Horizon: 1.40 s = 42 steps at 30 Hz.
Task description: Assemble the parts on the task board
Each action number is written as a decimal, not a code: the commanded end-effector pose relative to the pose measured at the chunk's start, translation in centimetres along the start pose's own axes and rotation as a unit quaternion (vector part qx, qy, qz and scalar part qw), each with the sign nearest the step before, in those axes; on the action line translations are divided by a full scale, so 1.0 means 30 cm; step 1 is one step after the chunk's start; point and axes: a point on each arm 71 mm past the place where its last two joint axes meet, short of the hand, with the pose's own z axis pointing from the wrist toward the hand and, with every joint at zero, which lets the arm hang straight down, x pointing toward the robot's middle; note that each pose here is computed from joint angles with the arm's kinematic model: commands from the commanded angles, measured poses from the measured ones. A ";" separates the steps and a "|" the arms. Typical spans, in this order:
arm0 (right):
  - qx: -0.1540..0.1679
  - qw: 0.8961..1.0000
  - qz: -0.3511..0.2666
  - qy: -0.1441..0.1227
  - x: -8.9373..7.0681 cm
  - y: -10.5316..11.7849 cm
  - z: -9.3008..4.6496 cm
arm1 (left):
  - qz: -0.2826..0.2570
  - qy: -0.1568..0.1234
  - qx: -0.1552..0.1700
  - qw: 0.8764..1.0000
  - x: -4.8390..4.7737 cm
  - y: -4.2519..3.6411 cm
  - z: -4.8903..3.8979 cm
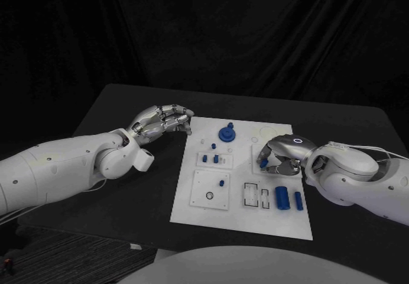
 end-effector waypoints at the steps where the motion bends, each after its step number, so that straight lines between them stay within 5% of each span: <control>1: 0.002 1.000 0.001 0.005 0.014 -0.003 -0.004 | -0.007 0.003 0.004 1.000 0.005 0.001 0.000; 22: 0.010 1.000 0.000 0.010 0.016 -0.010 -0.007 | -0.011 0.004 -0.001 1.000 0.007 0.015 -0.005; 42: -0.008 0.998 0.014 -0.056 -0.034 0.018 -0.036 | -0.013 0.005 -0.004 1.000 0.013 0.024 -0.003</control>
